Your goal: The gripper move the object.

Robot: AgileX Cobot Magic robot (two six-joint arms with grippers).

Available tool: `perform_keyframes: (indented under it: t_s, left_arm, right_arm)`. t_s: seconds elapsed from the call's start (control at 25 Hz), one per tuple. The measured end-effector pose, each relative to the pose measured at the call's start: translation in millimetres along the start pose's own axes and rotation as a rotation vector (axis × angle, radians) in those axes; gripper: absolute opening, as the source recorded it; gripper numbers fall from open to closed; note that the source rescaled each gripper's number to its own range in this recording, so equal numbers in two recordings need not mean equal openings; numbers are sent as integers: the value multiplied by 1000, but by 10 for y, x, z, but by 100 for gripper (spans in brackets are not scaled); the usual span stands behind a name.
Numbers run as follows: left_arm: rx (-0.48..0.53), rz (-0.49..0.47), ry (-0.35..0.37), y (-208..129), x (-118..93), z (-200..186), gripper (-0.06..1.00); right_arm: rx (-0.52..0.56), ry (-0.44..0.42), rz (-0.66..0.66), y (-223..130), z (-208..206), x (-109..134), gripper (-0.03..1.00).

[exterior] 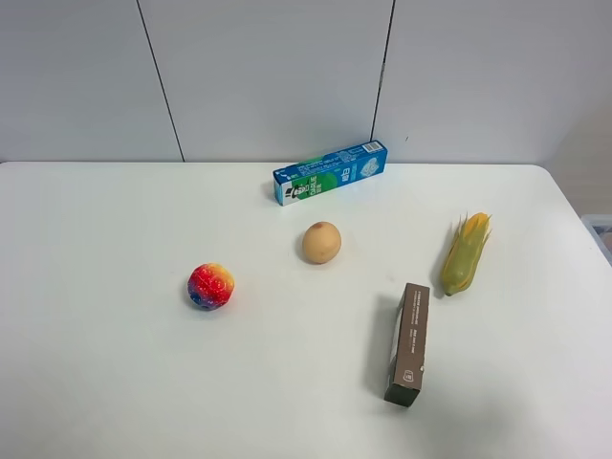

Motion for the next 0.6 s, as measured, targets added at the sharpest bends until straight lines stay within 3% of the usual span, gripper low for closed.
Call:
perform_keyframes:
  t_s: [0.28, 0.6]
  left_arm:
    - [63, 13, -19, -143, -40, 96, 94]
    - [69, 13, -21, -155, -44, 102, 94]
  right_arm:
    - [0, 0, 0, 0, 0, 0, 100]
    - [0, 0, 0, 0, 0, 0, 100]
Point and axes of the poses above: a point on each arm's last joint axis where the gripper is mounted, z pointing out along that axis toward the gripper, x along the wrist's bending axis when the last joint is at zero, y = z × x, the point moved 5 cm from there along z, pointing out along that axis toward the gripper, and after that the axes turned 15 degrees about z, right-handed, at the moved point
